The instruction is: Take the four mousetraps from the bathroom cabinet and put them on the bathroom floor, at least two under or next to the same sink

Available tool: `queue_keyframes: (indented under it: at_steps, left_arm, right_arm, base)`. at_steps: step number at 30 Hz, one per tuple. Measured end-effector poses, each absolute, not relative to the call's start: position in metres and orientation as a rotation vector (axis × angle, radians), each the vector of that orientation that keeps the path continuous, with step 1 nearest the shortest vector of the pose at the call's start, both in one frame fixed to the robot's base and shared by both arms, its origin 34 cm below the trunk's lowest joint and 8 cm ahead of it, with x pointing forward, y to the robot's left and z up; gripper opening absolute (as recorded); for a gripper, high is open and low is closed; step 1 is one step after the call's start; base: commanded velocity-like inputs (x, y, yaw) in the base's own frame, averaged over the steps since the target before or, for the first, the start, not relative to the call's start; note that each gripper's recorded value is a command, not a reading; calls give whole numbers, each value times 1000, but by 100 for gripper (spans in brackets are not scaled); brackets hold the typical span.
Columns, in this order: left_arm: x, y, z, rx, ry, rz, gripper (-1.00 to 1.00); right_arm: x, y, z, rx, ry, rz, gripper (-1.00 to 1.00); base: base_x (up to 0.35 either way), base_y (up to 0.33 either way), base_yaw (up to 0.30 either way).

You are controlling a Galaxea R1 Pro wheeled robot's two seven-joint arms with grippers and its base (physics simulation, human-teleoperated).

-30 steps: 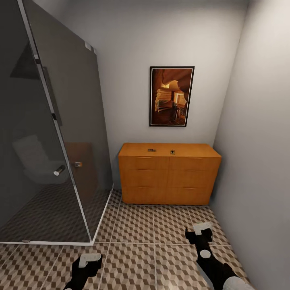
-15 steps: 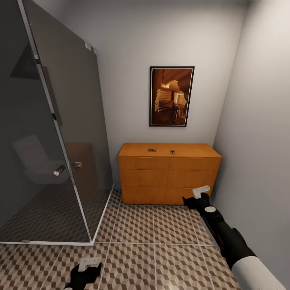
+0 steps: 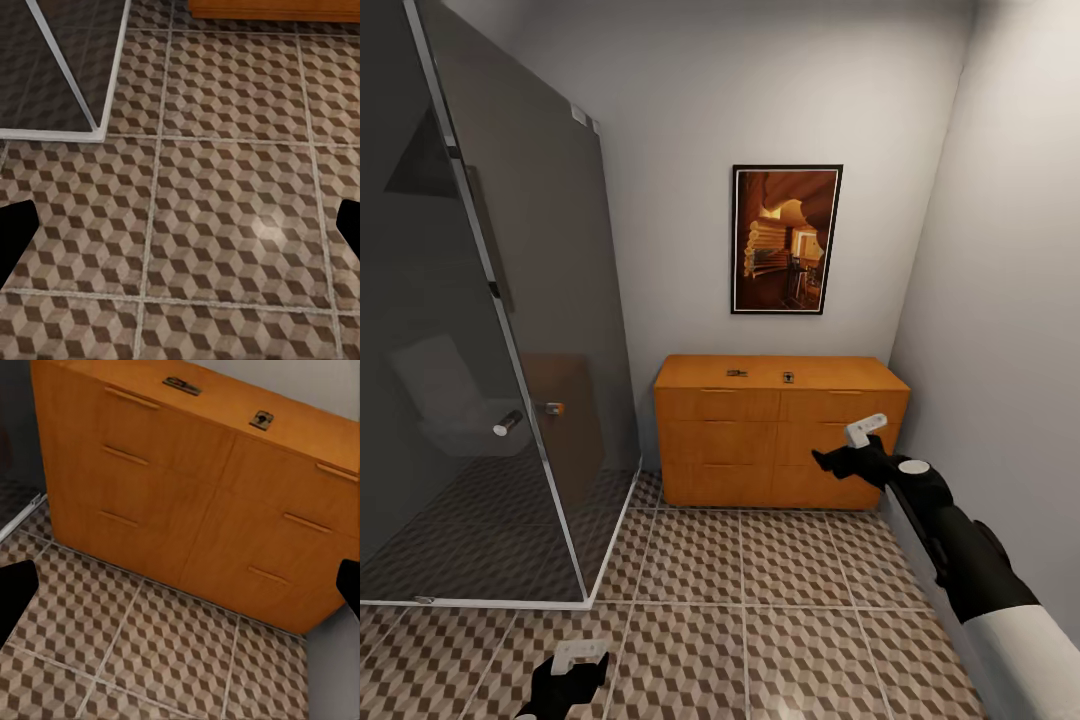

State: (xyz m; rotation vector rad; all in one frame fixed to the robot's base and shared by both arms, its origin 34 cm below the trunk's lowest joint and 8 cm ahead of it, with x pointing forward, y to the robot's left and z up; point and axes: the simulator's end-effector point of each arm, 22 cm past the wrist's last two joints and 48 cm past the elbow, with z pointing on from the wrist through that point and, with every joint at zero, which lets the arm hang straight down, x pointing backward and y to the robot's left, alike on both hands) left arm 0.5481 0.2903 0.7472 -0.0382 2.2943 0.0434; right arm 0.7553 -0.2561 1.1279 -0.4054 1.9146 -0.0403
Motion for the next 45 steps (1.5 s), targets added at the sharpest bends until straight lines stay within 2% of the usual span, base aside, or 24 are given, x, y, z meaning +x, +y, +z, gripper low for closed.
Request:
queue_keyframes:
  at_steps: [7, 23, 31, 45]
  left_arm:
    - [548, 290, 747, -40, 2297, 44, 100]
    - [544, 290, 743, -43, 2319, 45, 100]
    - [544, 297, 743, -45, 2321, 57, 100]
    - [543, 304, 744, -49, 2320, 67, 100]
  right_arm:
    - [757, -240, 1166, -459, 1913, 37, 100]
    - [753, -216, 1187, -524, 1915, 138, 100]
    - [746, -199, 1185, -577, 1916, 209, 100]
    - [745, -197, 1181, -582, 1926, 221, 100]
  base:
    - [0, -68, 0]
    - [28, -266, 0]
    - [182, -164, 0]
    - [252, -19, 0]
